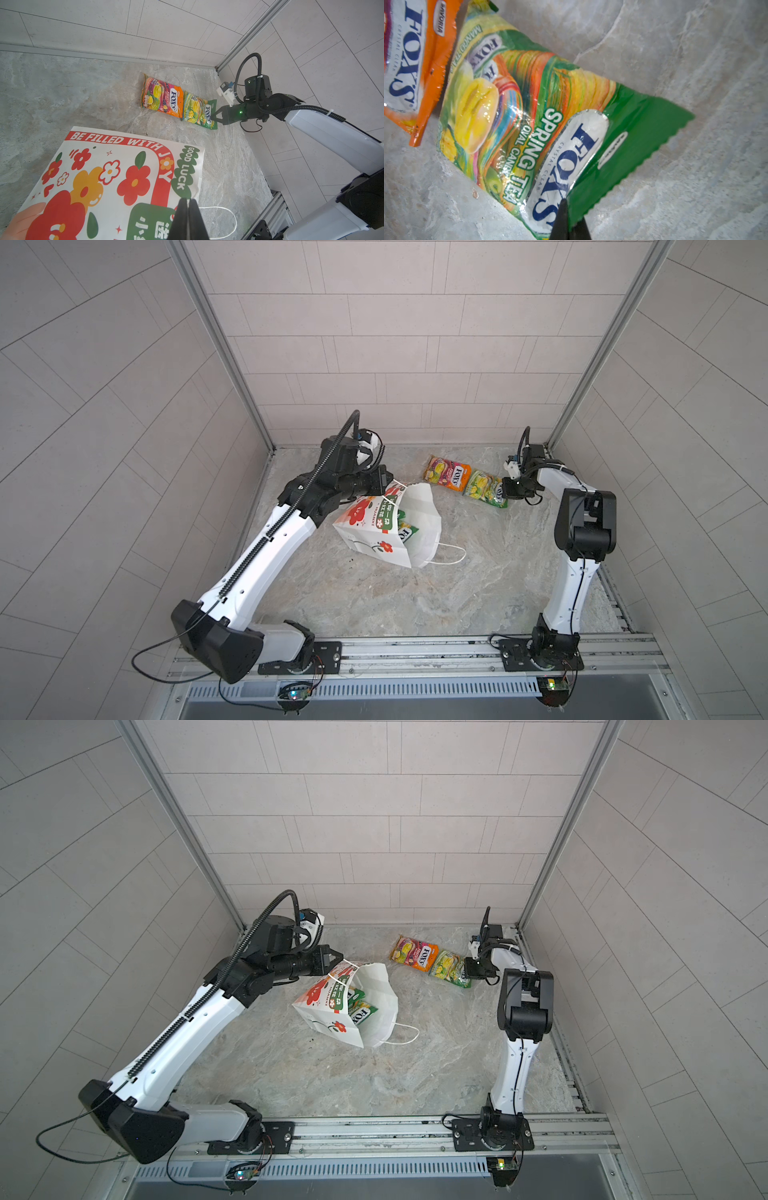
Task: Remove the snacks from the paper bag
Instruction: 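Lower the green pack beside the orange pack and open the right gripper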
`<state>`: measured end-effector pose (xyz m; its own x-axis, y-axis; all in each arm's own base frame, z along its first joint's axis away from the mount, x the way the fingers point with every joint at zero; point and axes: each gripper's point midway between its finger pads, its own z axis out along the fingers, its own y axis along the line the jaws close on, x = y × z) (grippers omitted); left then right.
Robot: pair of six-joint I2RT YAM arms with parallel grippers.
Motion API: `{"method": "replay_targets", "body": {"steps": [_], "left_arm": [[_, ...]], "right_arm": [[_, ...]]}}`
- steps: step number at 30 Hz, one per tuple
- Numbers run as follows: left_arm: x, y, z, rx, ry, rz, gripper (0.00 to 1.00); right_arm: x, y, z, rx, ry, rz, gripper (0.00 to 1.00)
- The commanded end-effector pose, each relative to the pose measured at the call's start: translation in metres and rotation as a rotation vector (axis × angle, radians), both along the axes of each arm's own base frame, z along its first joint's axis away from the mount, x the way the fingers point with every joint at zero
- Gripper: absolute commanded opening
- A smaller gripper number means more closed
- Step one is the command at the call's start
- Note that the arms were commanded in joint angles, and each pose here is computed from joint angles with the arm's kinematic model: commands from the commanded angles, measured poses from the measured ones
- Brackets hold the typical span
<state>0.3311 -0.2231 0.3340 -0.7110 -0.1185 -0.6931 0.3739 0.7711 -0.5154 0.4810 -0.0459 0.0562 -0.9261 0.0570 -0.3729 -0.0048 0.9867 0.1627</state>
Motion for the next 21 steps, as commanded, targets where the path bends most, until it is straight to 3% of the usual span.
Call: {"method": "replay_targets", "body": {"steps": [1, 5, 9, 12, 15, 18, 21], "left_arm": [[-0.002, 0.000, 0.016, -0.008, -0.045, -0.009, 0.00], [-0.002, 0.000, 0.016, -0.008, -0.042, -0.010, 0.00], [-0.003, 0.000, 0.016, -0.008, -0.044, -0.011, 0.00], [-0.003, -0.001, 0.017, -0.011, -0.044, -0.016, 0.00], [-0.005, -0.001, 0.017, -0.013, -0.045, -0.023, 0.00], [-0.008, -0.003, 0.018, -0.018, -0.049, -0.045, 0.00], [-0.013, -0.004, 0.021, -0.026, -0.057, -0.061, 0.00]], "right_arm": [[0.000, -0.011, -0.001, -0.045, 0.010, -0.014, 0.00], [0.001, -0.016, -0.001, -0.064, 0.008, -0.035, 0.03], [0.003, -0.018, 0.004, -0.072, -0.002, -0.059, 0.20], [0.001, -0.023, 0.012, -0.094, -0.018, -0.089, 0.41], [-0.003, -0.032, 0.025, -0.129, -0.050, -0.147, 0.52], [-0.008, -0.026, 0.046, -0.093, -0.111, -0.178, 0.55], [-0.018, -0.007, 0.069, 0.020, -0.176, -0.185, 0.55]]}}
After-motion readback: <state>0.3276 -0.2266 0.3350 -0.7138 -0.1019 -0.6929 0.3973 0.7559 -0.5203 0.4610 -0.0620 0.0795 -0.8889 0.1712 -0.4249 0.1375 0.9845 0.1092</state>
